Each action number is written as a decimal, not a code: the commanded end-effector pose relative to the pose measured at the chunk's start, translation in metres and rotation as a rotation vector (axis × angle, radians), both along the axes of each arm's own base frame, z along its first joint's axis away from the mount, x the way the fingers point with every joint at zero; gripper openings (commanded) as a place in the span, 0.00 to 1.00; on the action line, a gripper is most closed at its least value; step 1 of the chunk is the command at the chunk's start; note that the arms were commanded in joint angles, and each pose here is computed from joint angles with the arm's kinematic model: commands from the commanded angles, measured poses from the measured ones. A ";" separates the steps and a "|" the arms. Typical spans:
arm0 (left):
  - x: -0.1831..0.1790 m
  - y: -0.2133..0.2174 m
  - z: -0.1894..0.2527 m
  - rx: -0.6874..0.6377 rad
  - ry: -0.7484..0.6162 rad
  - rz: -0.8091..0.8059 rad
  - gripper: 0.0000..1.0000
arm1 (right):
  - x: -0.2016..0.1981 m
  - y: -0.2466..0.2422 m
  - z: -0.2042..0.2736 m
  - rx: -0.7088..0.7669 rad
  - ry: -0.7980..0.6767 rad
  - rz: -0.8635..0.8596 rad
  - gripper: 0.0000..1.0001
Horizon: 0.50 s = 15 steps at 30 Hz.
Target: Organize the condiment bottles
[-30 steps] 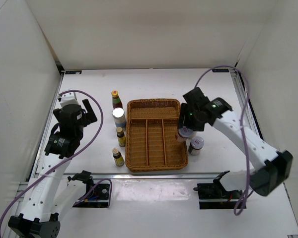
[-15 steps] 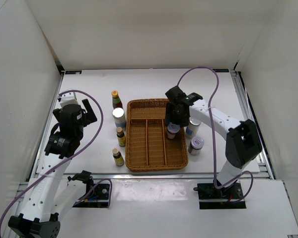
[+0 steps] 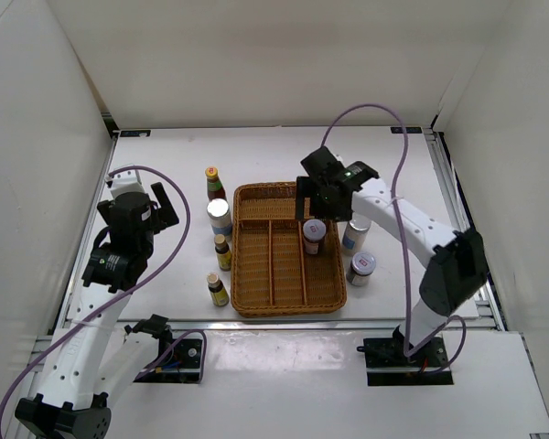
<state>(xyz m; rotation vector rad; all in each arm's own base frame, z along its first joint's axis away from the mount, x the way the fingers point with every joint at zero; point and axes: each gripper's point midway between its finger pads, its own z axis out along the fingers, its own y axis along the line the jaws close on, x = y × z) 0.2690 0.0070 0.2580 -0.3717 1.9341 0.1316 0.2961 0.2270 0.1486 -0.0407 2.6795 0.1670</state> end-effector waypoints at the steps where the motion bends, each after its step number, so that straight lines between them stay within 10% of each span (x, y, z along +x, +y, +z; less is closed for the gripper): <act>1: -0.002 0.003 0.003 0.009 -0.018 0.011 1.00 | -0.010 -0.021 0.059 -0.011 -0.113 -0.009 0.96; 15: 0.000 0.002 0.001 0.011 -0.009 0.011 1.00 | -0.111 -0.116 -0.003 0.031 0.083 -0.248 0.95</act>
